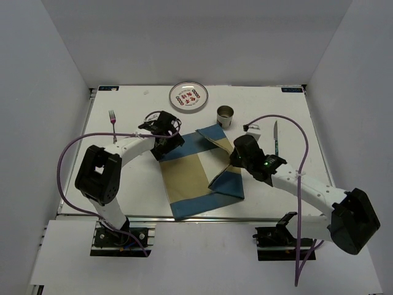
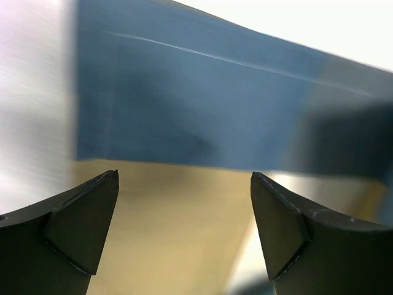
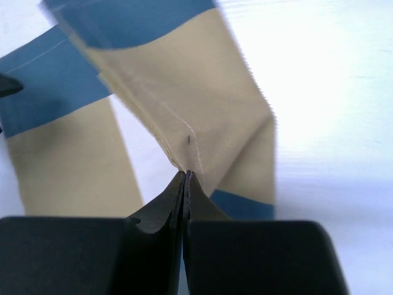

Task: Set the dinner table for one person

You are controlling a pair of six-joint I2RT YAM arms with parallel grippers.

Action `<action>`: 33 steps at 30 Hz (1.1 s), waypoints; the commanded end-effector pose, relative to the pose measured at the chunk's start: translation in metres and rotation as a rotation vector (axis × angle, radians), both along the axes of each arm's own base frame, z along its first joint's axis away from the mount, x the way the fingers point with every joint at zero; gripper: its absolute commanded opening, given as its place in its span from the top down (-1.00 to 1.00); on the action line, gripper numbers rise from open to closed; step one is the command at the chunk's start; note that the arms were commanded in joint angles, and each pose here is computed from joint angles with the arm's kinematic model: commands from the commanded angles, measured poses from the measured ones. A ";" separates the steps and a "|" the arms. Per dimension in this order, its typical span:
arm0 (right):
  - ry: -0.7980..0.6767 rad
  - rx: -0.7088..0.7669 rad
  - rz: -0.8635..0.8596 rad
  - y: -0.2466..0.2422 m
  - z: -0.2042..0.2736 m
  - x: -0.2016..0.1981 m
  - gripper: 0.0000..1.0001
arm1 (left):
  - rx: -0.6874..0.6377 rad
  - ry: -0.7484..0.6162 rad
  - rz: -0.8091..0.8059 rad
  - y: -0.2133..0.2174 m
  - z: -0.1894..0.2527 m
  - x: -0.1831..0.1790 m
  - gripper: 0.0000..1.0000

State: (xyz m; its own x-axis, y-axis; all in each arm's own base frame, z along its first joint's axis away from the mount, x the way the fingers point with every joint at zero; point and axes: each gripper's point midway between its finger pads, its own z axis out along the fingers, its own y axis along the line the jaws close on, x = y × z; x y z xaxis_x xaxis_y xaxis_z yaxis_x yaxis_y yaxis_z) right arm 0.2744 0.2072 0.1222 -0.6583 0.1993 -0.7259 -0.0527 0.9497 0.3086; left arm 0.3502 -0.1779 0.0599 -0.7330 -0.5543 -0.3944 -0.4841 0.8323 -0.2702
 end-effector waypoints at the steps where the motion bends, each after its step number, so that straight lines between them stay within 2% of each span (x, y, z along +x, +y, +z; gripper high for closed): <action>1: -0.026 0.008 -0.124 -0.029 0.011 0.004 1.00 | -0.208 -0.090 -0.106 -0.042 0.035 0.006 -0.94; 4: -0.013 0.003 -0.178 -0.043 0.011 0.005 1.00 | -0.307 -0.059 -0.147 -0.067 0.026 -0.002 -0.94; 10: 0.021 -0.051 -0.233 -0.070 0.000 0.008 1.00 | -0.278 0.059 -0.122 -0.070 -0.019 -0.011 -0.94; 14: 0.056 -0.051 -0.261 -0.084 -0.009 0.010 1.00 | -0.185 0.168 -0.063 -0.054 -0.048 -0.023 -0.96; 20: 0.092 -0.020 -0.263 -0.093 -0.020 0.004 1.00 | -0.029 0.214 0.047 -0.014 -0.072 -0.021 -0.96; 22: 0.101 0.000 -0.248 -0.093 -0.022 0.002 1.00 | 0.063 0.223 0.069 0.001 -0.077 -0.019 -0.96; 33: 0.295 0.036 -0.249 -0.102 -0.080 -0.010 1.00 | 0.205 0.185 0.114 0.026 -0.060 0.041 -0.96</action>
State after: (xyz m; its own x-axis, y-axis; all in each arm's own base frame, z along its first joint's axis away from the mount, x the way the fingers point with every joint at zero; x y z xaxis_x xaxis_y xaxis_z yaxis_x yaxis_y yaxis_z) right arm 0.2668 0.1027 0.0515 -0.7444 0.3960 -0.5376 0.2767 0.9157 0.2914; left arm 0.3935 -0.1981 0.0246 -0.7344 -0.6050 -0.3076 -0.5729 0.7956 -0.1971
